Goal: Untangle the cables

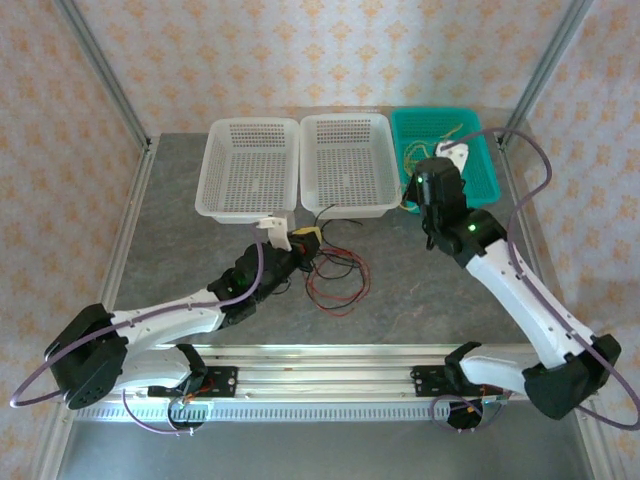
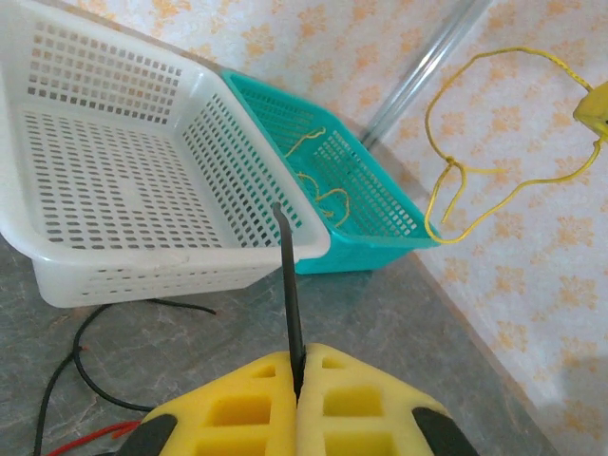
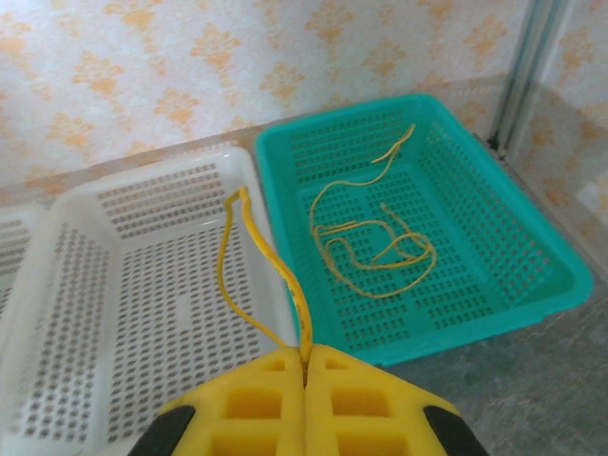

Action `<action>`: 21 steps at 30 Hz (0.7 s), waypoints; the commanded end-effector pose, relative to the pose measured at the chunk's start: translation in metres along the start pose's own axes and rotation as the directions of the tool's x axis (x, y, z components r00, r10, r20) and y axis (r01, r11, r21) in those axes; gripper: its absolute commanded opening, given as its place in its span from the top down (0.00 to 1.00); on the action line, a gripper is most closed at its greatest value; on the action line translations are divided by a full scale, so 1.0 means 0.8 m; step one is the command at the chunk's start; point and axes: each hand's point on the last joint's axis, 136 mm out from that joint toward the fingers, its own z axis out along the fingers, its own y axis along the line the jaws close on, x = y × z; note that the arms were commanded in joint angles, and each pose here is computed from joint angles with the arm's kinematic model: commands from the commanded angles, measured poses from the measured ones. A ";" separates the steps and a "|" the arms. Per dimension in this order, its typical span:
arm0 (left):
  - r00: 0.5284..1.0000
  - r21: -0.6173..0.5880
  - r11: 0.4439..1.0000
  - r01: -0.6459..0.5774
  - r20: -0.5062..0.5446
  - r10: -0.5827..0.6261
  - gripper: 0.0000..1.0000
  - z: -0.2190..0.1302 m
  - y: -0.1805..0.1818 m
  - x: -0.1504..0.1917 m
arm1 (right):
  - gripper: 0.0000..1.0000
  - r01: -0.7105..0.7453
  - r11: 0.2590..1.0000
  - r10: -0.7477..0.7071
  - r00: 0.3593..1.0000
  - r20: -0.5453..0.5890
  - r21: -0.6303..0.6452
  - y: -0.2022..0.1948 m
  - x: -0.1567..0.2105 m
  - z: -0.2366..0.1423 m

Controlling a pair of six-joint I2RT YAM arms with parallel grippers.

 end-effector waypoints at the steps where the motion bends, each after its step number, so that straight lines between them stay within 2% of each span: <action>1: 0.998 0.065 0.997 0.045 0.040 -0.048 1.00 0.013 -0.023 -0.025 | 1.00 0.011 0.998 -0.010 1.000 -0.003 0.062 -0.018 -0.018 0.018; 7: 0.999 0.070 0.996 0.049 0.017 -0.050 1.00 0.036 -0.025 -0.029 | 1.00 -0.063 0.985 0.063 0.998 0.005 0.160 -0.061 -0.042 0.065; 15: 0.999 0.051 0.998 0.036 -0.004 -0.036 1.00 0.051 -0.027 -0.028 | 1.00 -0.227 0.955 0.232 0.973 0.000 0.191 -0.106 -0.040 0.133; 21: 0.999 0.023 0.999 0.028 -0.039 -0.027 1.00 0.057 -0.019 -0.016 | 1.00 -0.287 0.916 0.295 0.955 0.016 0.281 -0.131 -0.026 0.183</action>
